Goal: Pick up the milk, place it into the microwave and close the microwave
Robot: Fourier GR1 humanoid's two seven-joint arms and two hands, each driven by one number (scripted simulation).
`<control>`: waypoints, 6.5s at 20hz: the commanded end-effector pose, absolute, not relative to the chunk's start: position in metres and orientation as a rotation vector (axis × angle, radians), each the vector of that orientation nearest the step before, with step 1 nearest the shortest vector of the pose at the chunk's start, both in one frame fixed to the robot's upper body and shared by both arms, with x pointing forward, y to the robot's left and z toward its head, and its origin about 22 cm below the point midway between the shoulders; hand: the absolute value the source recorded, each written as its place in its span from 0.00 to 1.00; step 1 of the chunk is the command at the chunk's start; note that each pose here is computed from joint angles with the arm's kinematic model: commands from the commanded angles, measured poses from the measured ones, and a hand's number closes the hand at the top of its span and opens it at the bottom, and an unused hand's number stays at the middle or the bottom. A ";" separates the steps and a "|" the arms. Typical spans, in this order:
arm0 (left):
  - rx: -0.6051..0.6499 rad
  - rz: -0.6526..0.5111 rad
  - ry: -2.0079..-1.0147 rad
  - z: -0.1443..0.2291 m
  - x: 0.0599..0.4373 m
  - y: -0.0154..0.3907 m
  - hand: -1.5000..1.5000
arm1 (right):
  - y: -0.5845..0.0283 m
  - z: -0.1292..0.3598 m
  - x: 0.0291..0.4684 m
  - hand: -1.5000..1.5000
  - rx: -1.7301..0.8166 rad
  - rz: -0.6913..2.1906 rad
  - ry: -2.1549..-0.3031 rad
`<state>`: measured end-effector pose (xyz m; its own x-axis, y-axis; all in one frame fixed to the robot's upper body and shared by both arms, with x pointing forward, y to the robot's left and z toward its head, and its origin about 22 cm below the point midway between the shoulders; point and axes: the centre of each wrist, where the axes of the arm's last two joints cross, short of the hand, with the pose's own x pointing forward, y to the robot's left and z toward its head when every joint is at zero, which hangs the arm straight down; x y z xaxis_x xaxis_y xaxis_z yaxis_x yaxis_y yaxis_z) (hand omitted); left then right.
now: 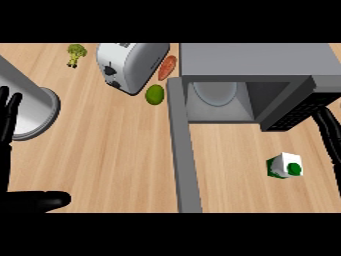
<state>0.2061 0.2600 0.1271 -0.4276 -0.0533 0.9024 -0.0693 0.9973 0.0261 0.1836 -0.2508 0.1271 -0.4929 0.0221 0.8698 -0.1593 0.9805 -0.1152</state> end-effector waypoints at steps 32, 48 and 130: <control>0.079 0.064 -1.944 0.135 0.093 0.329 0.00 | -0.298 0.016 0.175 0.00 -0.138 0.089 -1.835; 0.077 0.073 -1.970 0.134 0.103 0.325 0.00 | -0.367 -0.067 0.200 0.00 -0.153 0.093 -1.753; 0.059 0.059 -1.947 0.127 0.073 0.367 0.00 | -0.180 0.027 0.429 1.00 -0.479 0.437 -1.907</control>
<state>0.0746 0.3721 0.1209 -0.3610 -0.0116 0.9325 -0.0747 0.9971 -0.0166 0.4161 -0.1707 0.0173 -0.3646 0.4610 0.8091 0.0717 0.8802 -0.4692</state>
